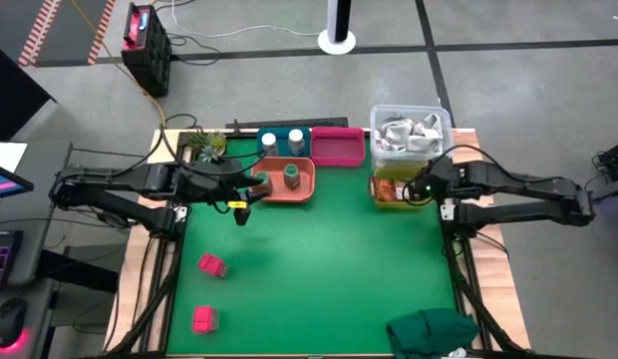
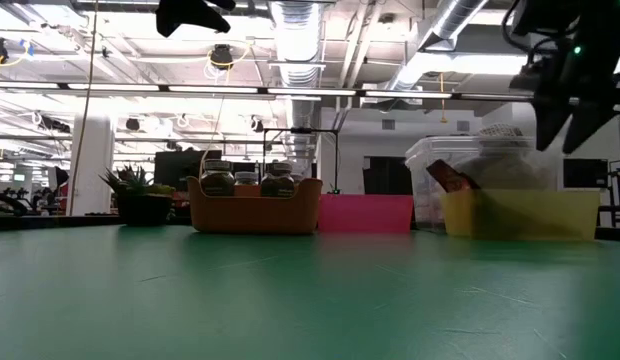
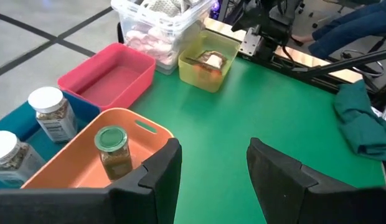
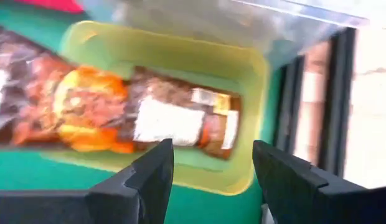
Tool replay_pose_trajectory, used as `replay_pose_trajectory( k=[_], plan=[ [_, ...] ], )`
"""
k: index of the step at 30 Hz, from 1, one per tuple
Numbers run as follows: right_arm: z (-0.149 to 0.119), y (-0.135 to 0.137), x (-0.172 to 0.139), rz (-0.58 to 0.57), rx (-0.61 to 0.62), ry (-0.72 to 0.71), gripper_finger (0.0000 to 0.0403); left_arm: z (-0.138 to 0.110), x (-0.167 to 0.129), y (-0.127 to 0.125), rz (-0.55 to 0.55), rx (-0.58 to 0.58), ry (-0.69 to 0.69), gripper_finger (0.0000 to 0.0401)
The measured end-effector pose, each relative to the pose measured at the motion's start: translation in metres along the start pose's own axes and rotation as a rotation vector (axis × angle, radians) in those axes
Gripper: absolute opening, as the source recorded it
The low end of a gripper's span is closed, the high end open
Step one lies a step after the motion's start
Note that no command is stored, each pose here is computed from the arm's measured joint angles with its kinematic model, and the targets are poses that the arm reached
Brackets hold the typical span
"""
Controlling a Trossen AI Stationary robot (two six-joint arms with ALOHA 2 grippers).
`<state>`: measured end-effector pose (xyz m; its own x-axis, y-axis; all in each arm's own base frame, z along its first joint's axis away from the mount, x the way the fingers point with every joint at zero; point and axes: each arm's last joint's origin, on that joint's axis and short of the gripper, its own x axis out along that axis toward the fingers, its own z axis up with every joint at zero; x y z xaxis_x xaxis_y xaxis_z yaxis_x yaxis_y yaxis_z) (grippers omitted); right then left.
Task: Sort spices by type
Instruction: Put the top red seasoning can into the pink bin
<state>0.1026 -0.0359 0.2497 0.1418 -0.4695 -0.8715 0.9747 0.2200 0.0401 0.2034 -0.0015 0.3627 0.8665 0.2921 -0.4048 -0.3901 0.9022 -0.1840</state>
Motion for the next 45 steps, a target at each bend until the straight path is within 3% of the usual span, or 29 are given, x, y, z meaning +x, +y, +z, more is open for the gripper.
replay_pose_trajectory(
  k=[3, 8, 14, 20, 26, 31, 36, 45],
  plan=[
    [0.002, 0.004, -0.008, 0.058, -0.076, 0.032, 0.0244, 0.0, 0.0, 0.0, -0.014, -0.009, 0.005, 0.0171],
    [0.007, 0.007, -0.026, 0.141, -0.076, 0.009, 0.0244, -0.001, -0.002, -0.001, -0.061, -0.043, 0.049, 0.0171],
    [0.011, 0.024, -0.047, 0.327, -0.128, -0.058, 0.0244, 0.007, -0.02, -0.007, -0.167, -0.035, 0.159, 0.0171],
    [0.003, 0.042, -0.036, 0.239, -0.273, -0.018, 0.0244, 0.008, -0.026, -0.011, -0.16, -0.031, 0.239, 0.0171],
    [-0.009, 0.083, -0.032, 0.39, -0.346, -0.002, 0.0244, 0.006, -0.032, -0.029, -0.238, -0.04, 0.341, 0.0171],
    [-0.02, 0.108, -0.027, 0.435, -0.355, -0.018, 0.0244, -0.011, -0.044, -0.048, -0.254, 0.041, 0.57, 0.0171],
    [-0.028, 0.12, -0.027, 0.472, -0.352, -0.034, 0.0244, -0.042, -0.052, -0.065, -0.237, 0.227, 0.803, 0.0177],
    [-0.037, 0.125, -0.042, 0.489, -0.289, -0.149, 0.0244, -0.081, -0.046, -0.1, -0.155, 0.481, 0.918, 0.0245]
  ],
)
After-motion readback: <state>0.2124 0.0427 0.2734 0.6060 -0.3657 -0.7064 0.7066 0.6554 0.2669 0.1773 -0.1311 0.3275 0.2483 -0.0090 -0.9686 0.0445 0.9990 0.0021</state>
